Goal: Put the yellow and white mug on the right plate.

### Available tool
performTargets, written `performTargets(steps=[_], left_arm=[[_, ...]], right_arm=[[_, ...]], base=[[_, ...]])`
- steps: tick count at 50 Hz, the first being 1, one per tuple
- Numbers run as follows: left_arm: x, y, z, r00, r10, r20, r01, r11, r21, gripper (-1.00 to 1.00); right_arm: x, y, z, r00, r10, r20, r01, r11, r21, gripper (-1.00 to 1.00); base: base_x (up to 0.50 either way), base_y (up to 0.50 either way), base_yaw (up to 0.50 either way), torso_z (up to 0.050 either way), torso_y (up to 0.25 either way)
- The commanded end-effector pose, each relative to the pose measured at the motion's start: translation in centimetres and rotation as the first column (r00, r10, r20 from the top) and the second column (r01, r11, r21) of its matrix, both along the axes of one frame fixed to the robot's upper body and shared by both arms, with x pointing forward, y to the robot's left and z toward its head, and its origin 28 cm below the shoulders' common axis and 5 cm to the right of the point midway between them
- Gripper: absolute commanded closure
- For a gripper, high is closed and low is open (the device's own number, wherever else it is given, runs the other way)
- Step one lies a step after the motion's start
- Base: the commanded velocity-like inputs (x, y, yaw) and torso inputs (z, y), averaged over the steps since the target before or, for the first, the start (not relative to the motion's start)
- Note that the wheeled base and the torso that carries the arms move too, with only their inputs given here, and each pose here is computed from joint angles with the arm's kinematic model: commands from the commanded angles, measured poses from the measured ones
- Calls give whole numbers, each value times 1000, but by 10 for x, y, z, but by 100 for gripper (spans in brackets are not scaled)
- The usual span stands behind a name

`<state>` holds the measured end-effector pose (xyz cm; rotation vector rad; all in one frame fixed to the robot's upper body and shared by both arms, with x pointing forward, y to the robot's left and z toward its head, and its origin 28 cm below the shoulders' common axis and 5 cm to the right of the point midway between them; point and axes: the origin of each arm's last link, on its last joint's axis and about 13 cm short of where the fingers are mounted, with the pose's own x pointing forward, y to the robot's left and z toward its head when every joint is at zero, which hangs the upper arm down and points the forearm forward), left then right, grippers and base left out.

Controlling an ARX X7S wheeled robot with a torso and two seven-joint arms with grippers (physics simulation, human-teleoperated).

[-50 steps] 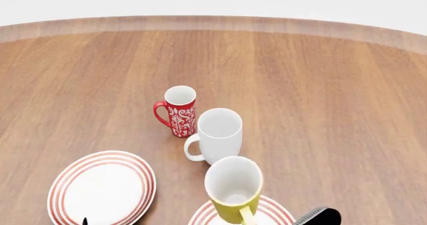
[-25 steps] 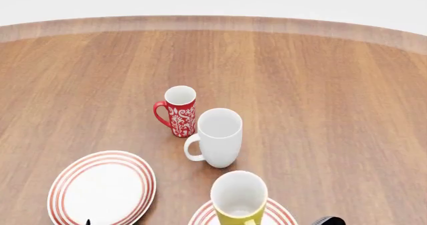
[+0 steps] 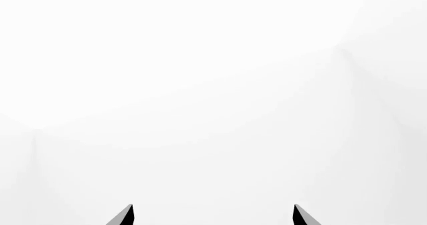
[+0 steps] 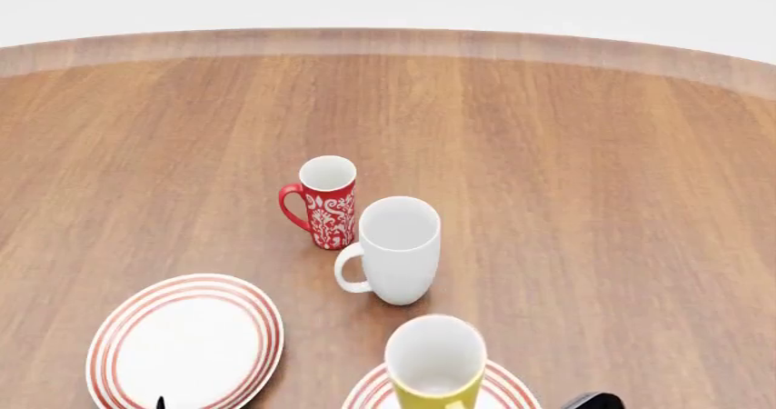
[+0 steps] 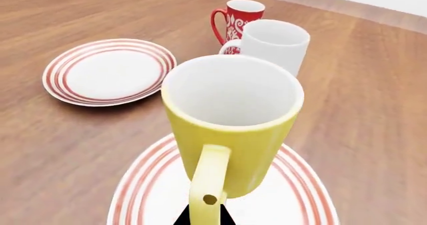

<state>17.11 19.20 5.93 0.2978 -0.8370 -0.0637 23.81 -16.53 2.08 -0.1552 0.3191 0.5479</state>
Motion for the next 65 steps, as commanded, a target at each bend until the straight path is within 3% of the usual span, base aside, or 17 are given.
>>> performTargets(steps=[1,4,65], left_arm=[[2,1,2,1000,15,5,-15,1000,13,-100],[2,1,3,1000,16,4,-16,1000,13,-100],[2,-2,-1,1000,-11,-19,12,999,34,-100]], right_arm=[[5,5,1,1000,30,5,-30,999,20,100],[5,4,4,999,39,-34,-37,998,49,100],[15,-2,-13,986,4,-168,6,998,59,100]], base=[[0,0,0,0,0],[0,0,0,0,0],[0,0,0,0,0]])
